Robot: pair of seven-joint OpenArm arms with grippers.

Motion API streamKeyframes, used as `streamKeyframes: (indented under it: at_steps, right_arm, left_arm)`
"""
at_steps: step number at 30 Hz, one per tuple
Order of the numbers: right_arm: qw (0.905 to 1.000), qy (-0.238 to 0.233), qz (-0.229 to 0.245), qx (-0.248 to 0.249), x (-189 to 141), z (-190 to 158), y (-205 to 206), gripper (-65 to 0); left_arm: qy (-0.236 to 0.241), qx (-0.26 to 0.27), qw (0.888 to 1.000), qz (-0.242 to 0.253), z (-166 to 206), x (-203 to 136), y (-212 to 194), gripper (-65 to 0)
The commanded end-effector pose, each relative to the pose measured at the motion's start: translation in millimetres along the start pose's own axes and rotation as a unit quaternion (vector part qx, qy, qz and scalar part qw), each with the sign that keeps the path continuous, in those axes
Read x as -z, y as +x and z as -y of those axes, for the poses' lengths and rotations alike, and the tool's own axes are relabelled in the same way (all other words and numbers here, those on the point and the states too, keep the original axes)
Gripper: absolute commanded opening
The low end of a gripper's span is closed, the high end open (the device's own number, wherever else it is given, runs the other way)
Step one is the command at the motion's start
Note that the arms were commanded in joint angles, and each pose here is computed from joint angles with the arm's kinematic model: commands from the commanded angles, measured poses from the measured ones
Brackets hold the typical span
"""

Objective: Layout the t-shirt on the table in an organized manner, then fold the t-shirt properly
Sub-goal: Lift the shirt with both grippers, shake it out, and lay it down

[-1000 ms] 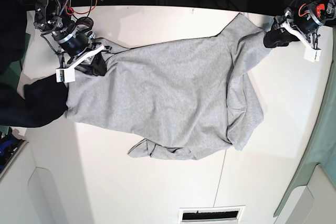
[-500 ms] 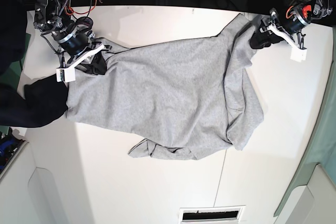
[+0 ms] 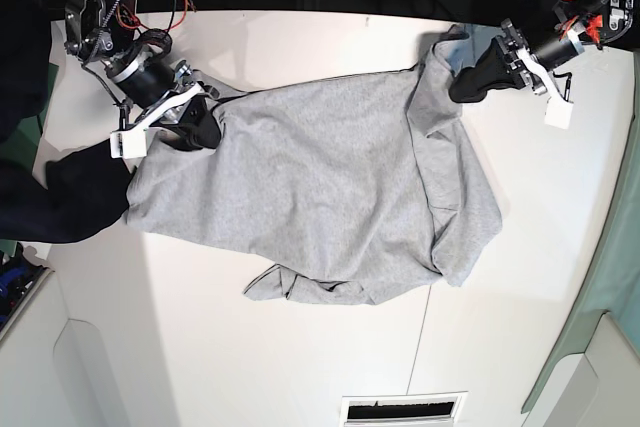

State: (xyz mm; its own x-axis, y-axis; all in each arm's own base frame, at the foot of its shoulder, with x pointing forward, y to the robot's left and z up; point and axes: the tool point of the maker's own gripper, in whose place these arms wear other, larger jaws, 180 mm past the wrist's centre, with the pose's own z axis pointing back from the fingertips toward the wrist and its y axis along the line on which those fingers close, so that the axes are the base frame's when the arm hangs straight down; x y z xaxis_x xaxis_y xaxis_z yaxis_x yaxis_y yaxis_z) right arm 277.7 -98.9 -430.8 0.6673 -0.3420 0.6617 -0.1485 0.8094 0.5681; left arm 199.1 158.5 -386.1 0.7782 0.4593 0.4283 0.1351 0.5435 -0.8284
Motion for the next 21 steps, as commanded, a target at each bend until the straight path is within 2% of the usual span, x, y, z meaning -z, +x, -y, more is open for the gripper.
streamKeyframes:
  at_steps: [1,7,14,17,21]
  right_arm:
    - [0.9995,0.014,0.028,-0.003,-0.3,-6.3,18.4,-65.0]
    - [0.9995,0.018,0.025,-0.01,-0.6,-10.6,20.2,-65.0]
    - [0.9988,0.038,-0.001,-0.031,1.1,-27.6,16.6,-65.0]
    - [0.9973,0.051,0.009,-0.052,-5.5,-42.5,31.5,-65.0]
    - [0.9931,0.083,0.029,-0.078,-24.9,-73.7,51.2,-65.0]
  left_arm:
    - [-0.018,0.022,0.999,0.019,13.0,-2.0,16.0,-65.0]
    - [-0.032,0.096,0.993,0.06,46.0,-12.7,54.0,-65.0]
    - [0.023,0.152,0.976,0.153,41.2,-66.1,117.2,-65.0]
    - [0.052,0.178,0.964,0.193,42.4,-96.5,140.9,-65.0]
    - [0.084,0.23,0.935,0.255,61.9,-138.2,170.9,-65.0]
